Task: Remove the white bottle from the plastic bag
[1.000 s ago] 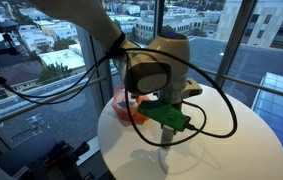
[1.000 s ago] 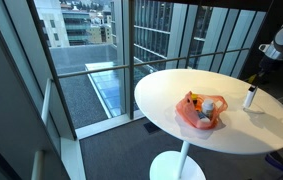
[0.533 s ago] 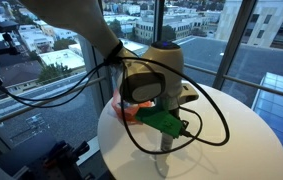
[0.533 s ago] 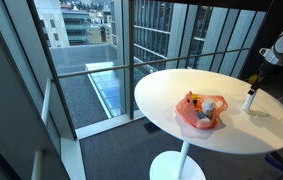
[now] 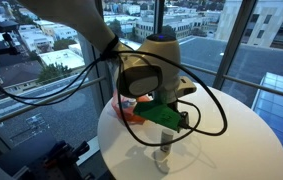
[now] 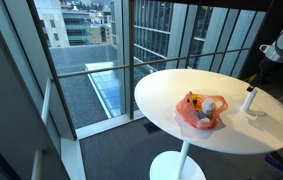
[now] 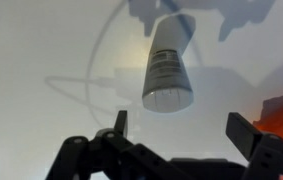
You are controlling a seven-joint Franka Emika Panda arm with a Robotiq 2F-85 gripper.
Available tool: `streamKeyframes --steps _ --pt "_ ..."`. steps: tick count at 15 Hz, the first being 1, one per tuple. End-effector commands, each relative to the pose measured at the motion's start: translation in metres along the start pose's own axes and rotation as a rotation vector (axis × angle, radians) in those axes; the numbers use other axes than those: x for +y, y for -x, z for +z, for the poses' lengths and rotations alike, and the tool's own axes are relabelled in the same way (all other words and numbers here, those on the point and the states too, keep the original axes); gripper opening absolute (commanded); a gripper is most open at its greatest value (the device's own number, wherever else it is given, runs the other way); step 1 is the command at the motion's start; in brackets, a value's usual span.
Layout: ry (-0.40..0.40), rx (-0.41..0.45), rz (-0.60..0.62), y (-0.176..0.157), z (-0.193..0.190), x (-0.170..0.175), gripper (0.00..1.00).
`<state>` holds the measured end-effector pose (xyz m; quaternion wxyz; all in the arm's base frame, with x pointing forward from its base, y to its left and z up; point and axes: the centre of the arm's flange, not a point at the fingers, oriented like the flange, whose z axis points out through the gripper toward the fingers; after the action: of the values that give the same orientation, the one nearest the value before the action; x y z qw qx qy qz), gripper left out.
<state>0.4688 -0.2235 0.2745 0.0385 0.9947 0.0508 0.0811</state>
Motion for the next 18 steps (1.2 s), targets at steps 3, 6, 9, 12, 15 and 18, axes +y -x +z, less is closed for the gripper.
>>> streamKeyframes --steps 3,6,9,12,15,18 --pt "-0.076 -0.007 -0.042 -0.015 -0.044 -0.029 1.0" --pt "-0.11 -0.035 -0.057 -0.029 -0.066 -0.053 1.0" --pt "-0.121 -0.07 -0.022 -0.037 -0.091 -0.074 1.0" --pt "-0.147 -0.108 0.03 -0.042 -0.121 -0.092 1.0" --pt "-0.15 -0.14 0.082 -0.044 -0.153 -0.104 1.0" --pt "-0.098 -0.165 0.145 -0.047 -0.189 -0.107 1.0"
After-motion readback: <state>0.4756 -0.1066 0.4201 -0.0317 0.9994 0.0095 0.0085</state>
